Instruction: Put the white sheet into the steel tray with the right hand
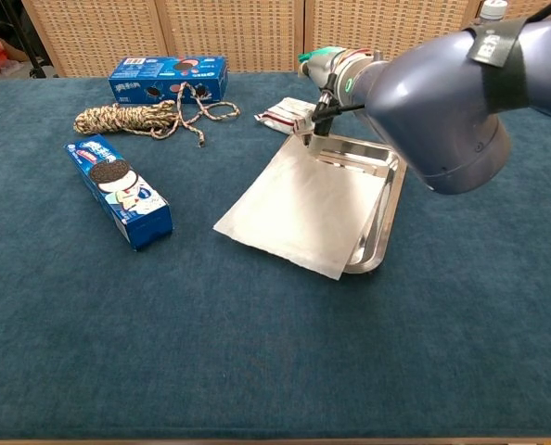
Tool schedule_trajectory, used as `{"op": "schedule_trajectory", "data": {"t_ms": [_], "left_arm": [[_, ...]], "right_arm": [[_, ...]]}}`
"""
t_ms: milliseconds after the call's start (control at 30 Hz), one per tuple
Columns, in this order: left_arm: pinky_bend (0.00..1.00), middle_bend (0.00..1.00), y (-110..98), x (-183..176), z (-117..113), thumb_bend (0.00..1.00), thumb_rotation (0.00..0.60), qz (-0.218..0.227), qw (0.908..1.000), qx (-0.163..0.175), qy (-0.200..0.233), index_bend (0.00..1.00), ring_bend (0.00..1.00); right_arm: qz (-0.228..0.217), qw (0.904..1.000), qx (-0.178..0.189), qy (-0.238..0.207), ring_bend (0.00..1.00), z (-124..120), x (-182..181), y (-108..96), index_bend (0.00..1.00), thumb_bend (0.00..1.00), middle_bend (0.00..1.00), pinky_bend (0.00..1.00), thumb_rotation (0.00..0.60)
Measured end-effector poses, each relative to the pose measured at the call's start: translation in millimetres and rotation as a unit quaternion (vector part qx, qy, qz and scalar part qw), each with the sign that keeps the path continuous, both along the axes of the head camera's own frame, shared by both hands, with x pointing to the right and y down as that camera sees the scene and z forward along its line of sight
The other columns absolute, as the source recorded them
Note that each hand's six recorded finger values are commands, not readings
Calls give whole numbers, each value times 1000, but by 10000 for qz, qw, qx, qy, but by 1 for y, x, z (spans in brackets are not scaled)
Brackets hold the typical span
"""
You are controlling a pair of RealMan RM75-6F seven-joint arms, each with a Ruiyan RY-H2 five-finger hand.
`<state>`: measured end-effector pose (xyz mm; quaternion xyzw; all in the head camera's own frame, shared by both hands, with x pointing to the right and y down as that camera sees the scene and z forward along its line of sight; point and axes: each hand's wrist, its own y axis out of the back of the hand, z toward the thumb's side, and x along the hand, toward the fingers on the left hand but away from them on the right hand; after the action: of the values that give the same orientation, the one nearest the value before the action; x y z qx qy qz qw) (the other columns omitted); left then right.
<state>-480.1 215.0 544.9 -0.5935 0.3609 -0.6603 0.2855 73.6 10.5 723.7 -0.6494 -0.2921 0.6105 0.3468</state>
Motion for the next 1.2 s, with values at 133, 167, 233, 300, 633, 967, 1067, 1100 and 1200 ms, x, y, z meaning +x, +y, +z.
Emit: {"op": "schedule_trajectory", "data": {"t_ms": [133,167,233,300,633,967,1067,1100,1200], "left_arm": [[0,0,1,1,0,0,600,24,10000,8,1,0,0],[0,0,1,2,0,0,600,31,10000,3,-1,0,0],[0,0,1,2,1,0,600,48,10000,-11,-1,0,0],[0,0,2,3,1,0,600,74,10000,-35,3,0,0],[0,0,4,8,1,0,600,163,9999,-48,32,0,0],[0,0,7,14,2,0,600,277,9996,-69,46,0,0],[0,0,8,14,2,0,600,274,9996,-72,45,0,0],[0,0,8,14,2,0,600,272,9996,-77,45,0,0],[0,0,7,13,2,0,600,261,9996,-79,45,0,0]], "right_arm": [[-102,9995,310,36,0,-11,0,-5,0,0,0,0,600],[-98,9994,332,7,0,-13,0,-5,0,0,0,0,600],[-111,9994,300,-114,0,-17,-2,-3,0,27,0,0,600],[-162,9992,235,-279,0,-22,-4,1,4,162,0,0,600],[-566,9854,-123,-1601,148,-70,-3,38,281,923,202,228,600],[-1155,9695,-560,-2089,284,-85,17,90,386,1000,323,377,600],[-1190,9712,-649,-1959,285,-74,21,97,386,1000,324,379,600],[-1175,9719,-681,-1921,286,-70,21,98,386,1000,324,381,600],[-1122,9729,-807,-1851,290,-59,22,103,386,1000,324,387,600]]}}
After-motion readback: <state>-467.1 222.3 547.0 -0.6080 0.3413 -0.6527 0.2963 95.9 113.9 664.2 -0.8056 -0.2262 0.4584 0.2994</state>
